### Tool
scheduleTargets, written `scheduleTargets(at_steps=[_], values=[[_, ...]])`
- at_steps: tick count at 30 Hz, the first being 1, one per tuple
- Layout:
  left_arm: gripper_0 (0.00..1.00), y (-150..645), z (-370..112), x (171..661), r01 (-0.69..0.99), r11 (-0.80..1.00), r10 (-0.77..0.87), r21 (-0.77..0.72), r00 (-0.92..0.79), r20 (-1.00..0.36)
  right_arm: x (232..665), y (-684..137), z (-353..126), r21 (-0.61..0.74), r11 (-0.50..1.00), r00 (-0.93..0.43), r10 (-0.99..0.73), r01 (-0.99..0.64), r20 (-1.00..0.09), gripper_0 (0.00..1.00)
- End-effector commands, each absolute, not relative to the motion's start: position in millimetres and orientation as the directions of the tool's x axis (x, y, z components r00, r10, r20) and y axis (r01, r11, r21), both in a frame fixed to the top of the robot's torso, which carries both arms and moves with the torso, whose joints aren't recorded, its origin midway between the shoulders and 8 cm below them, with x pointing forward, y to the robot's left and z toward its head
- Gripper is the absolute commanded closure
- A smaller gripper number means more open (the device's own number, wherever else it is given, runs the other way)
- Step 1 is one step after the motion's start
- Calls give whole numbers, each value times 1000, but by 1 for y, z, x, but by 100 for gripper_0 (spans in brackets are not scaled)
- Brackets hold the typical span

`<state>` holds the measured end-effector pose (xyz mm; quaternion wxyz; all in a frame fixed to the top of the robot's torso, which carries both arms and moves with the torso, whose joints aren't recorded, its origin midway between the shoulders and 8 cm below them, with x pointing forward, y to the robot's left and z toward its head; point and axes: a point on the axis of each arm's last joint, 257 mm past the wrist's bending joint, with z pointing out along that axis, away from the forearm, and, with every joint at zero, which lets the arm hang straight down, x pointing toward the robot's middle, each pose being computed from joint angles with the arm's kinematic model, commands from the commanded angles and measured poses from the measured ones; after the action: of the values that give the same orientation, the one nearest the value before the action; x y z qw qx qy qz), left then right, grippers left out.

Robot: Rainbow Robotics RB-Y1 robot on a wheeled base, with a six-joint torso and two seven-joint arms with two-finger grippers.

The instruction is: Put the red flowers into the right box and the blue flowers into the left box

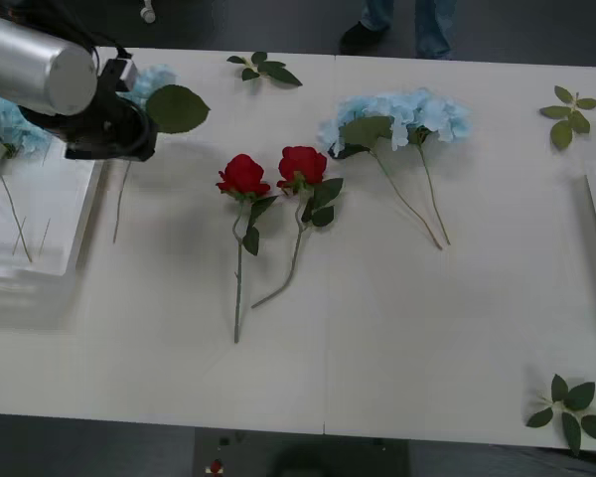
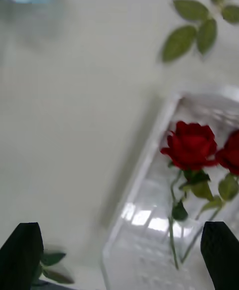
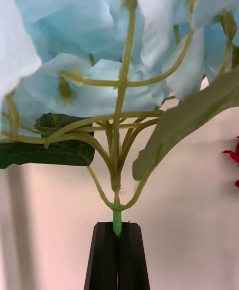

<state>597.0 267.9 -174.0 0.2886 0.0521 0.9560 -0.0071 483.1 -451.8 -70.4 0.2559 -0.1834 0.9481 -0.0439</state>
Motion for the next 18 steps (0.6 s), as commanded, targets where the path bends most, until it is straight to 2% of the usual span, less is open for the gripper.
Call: scheduleTargets(at_steps=[1, 9, 18], values=[[100, 325, -104, 592, 57, 995, 93, 77, -786, -611, 491, -409, -85, -73, 964, -812, -254, -254, -525, 7], [100, 412, -49, 545, -76, 994, -10, 74, -761, -649, 531, -355, -152, -30, 976, -794, -195, -218, -576, 7], [100, 463, 3, 518, -175, 984, -100, 39, -714, -693, 564, -308, -193, -115, 974, -797, -227, -196, -560, 7]])
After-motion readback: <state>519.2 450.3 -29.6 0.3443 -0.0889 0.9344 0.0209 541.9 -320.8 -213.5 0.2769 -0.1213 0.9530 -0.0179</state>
